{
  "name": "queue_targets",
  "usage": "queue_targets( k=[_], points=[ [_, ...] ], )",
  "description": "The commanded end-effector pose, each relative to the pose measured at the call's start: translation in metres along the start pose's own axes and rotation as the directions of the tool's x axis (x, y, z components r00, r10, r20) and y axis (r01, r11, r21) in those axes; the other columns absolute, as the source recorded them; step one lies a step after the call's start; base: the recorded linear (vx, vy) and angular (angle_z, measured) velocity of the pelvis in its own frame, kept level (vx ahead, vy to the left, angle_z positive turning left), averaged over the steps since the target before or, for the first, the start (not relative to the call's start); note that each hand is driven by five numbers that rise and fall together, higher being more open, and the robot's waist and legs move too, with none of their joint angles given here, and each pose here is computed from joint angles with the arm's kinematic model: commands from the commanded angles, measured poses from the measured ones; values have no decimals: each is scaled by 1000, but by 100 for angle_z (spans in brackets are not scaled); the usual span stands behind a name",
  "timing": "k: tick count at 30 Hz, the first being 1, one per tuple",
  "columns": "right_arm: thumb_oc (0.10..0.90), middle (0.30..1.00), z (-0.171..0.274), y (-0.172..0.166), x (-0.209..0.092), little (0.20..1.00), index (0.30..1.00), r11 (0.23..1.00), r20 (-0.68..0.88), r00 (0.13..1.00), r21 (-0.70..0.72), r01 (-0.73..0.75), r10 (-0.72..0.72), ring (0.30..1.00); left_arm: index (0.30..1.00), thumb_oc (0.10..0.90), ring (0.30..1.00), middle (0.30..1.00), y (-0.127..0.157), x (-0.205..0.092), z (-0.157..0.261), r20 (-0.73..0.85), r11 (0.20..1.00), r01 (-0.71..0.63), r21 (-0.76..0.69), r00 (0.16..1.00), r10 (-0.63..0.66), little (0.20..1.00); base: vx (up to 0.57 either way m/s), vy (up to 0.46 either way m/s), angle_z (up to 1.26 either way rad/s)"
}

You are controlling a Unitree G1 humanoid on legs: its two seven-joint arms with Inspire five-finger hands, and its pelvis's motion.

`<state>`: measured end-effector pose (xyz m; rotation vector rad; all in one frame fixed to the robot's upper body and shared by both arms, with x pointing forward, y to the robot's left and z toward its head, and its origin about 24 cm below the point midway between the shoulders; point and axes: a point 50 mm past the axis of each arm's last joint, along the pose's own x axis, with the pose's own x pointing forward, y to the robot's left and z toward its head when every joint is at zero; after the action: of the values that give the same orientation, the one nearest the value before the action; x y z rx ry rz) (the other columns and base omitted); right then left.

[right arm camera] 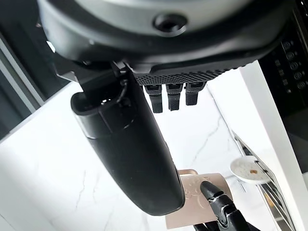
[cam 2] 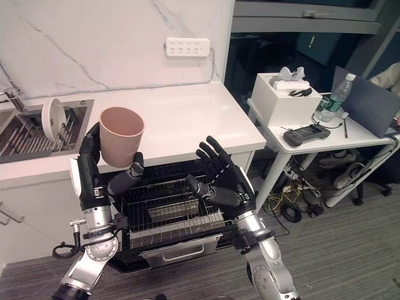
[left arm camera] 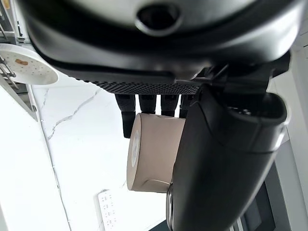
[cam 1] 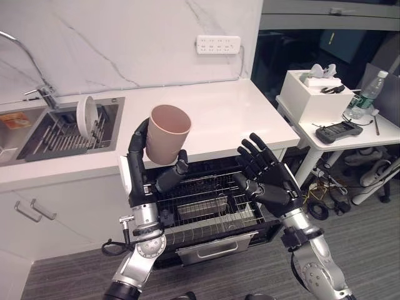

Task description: Place the dishes in the dishwasher.

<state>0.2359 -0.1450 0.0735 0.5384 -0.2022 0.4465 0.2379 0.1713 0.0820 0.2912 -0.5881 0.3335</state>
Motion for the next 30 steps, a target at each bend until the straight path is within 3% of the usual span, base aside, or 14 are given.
queue_targets(
  k=[1,16,30],
  points=[
    [800,900,34,23,28,900,900,988,223,965,27,-150,140,900,300,400,300,300,-5,25,31,255,996,44,-74,967,-24,300,54,-36,34],
    [800,900,32,41,53,900,900,964,208,950,81,-253,232,900,300,400,300,300,-14,19,25,211,983,153,-106,969,-128,300,40,-16,13],
    [800,900,31,47,66,900,900,961,184,952,81,-264,245,900,300,400,300,300,-24,15,28,221,959,233,-162,956,-195,300,9,1,2]
  ],
)
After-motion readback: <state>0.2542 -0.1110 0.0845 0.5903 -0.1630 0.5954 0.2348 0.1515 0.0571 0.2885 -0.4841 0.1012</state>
